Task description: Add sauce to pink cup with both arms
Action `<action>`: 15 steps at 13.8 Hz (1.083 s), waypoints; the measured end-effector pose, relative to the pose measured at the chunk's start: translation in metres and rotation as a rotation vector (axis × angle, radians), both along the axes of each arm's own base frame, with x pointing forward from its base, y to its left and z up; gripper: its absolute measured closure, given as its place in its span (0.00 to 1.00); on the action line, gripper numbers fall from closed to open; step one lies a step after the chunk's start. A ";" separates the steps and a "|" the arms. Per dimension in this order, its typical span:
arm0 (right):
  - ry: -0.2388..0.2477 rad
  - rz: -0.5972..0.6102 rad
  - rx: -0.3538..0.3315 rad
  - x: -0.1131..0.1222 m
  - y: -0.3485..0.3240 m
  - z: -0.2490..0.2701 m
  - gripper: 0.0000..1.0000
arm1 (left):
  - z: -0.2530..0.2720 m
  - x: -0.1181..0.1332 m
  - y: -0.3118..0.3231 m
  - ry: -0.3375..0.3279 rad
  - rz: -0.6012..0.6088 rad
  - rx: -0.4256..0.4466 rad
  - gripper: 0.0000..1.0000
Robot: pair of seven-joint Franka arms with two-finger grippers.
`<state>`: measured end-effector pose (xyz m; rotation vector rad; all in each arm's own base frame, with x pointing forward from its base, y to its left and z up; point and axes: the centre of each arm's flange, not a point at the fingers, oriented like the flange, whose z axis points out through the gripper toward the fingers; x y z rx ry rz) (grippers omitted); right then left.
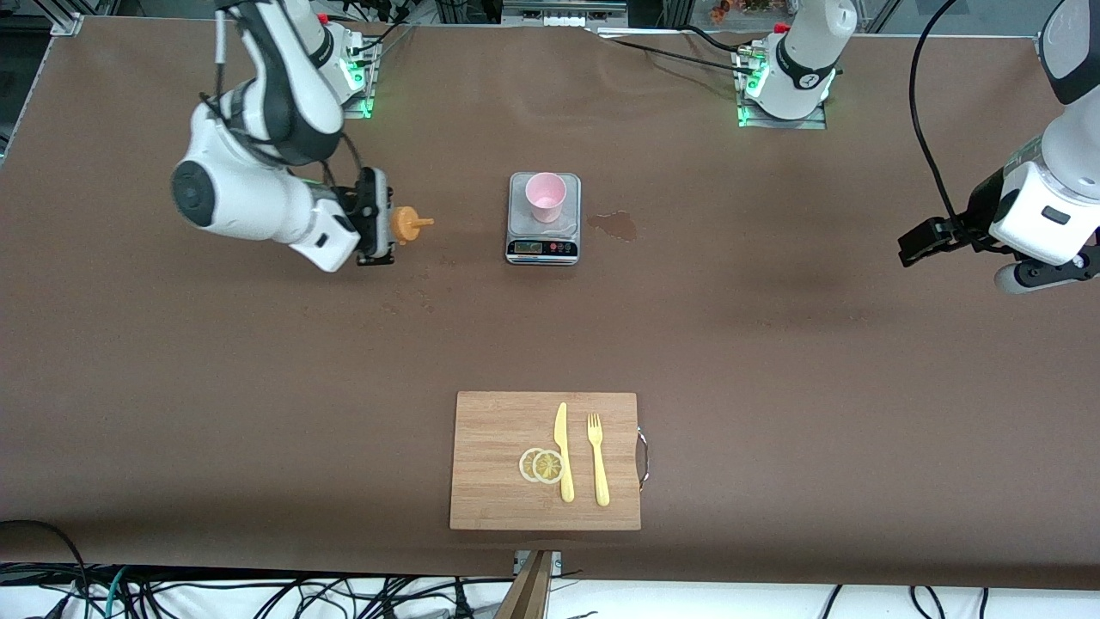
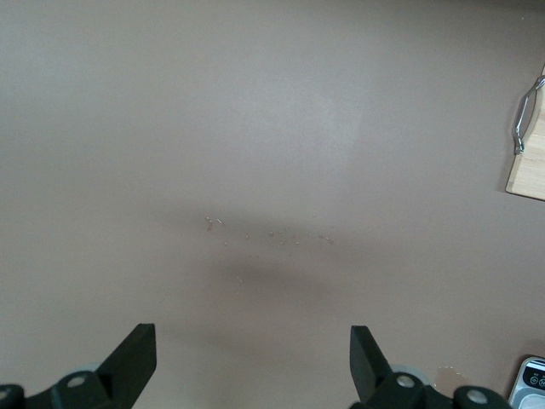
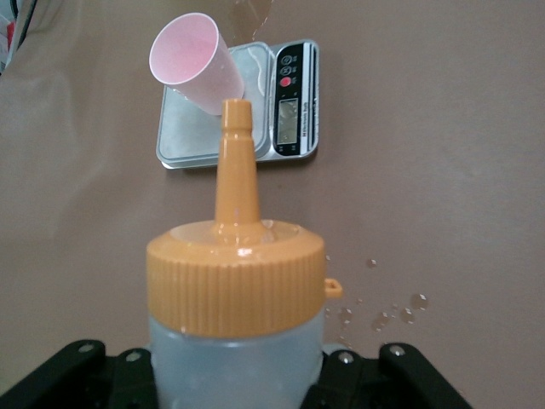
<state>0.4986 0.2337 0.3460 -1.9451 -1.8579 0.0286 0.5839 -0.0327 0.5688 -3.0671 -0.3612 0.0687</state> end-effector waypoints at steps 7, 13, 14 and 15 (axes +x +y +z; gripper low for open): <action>-0.005 -0.009 -0.267 -0.072 0.110 -0.005 0.78 | -0.001 0.000 0.000 0.004 -0.001 0.000 0.00; -0.024 -0.014 -0.412 -0.119 0.157 -0.029 0.78 | -0.002 0.001 -0.001 0.005 -0.002 0.000 0.00; -0.024 -0.014 -0.425 -0.123 0.160 -0.033 0.78 | -0.002 0.001 -0.001 0.005 -0.002 0.000 0.00; -0.022 -0.016 -0.433 -0.126 0.163 -0.036 0.78 | -0.002 0.001 -0.001 0.005 -0.002 0.000 0.00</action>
